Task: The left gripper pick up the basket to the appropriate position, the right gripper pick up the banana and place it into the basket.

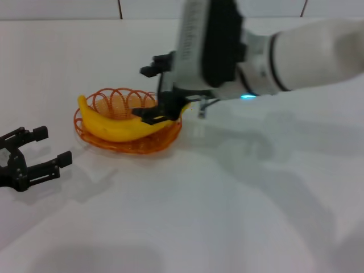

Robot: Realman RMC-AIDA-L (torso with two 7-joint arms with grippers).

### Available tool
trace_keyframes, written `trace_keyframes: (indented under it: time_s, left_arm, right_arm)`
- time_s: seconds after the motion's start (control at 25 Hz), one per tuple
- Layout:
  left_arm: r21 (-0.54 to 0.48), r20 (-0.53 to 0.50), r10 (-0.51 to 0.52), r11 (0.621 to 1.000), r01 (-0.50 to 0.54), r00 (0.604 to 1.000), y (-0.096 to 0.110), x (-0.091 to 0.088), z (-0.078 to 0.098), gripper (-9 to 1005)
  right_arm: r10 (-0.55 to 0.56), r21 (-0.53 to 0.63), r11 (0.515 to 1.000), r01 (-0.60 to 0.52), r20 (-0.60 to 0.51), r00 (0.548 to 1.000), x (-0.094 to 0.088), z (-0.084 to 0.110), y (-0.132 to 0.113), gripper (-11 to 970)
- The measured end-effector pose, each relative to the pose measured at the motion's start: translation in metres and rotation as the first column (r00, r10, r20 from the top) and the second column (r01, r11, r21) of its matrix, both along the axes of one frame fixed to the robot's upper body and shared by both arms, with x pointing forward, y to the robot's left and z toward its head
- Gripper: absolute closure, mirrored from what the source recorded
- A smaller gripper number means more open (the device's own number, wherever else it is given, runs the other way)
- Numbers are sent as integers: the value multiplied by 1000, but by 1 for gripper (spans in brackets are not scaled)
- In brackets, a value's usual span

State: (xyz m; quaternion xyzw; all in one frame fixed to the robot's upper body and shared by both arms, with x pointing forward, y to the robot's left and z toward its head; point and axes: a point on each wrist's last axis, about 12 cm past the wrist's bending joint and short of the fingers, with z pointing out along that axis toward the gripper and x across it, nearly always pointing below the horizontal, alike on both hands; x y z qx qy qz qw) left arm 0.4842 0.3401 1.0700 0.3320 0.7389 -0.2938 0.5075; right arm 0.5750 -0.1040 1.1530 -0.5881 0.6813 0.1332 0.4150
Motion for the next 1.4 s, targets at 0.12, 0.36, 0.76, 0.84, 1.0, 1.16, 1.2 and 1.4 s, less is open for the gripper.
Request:
trace_keyframes:
  time_s: [0.12,0.36,0.76,0.84,1.0,1.16,1.2,1.4]
  left_arm:
    - [-2,1,3,1000,-3,1000,0,0,0,144]
    - [-3,4,4,1000,-4,1000,1,-1,0,144]
    - [-2,17,-3,1000,3,1000,-1,2,2,144]
    - [-1,18,-3,1000,3,1000,-2,2,2,144]
    - [3,27,-6,1000,6,1000,-2,2,2,144]
    - [2,28,-9,1000,9,1000,-3,3,1,144]
    - [-2,25,-12,1000,12,1000,-4,4,0,144]
    - [-3,23,-26,1000,26,999,-9,8,-2,144]
  right_arm:
    - [10,66,998,-7,-37,999,-3,-2,-22,157]
    - [15,208,978,20,-164,986,0,-24,-78,160]
    - [-123,327,923,200,-242,962,-15,-71,-160,165]
    - [-144,342,912,227,-250,957,-20,-77,-171,165]
    - [-175,357,897,260,-254,951,-34,-86,-187,165]
    - [-181,357,896,264,-249,951,-40,-91,-192,165]
    - [-182,355,896,267,-254,950,-41,-92,-192,165]
    - [-188,348,896,276,-267,945,-46,-101,-194,165]
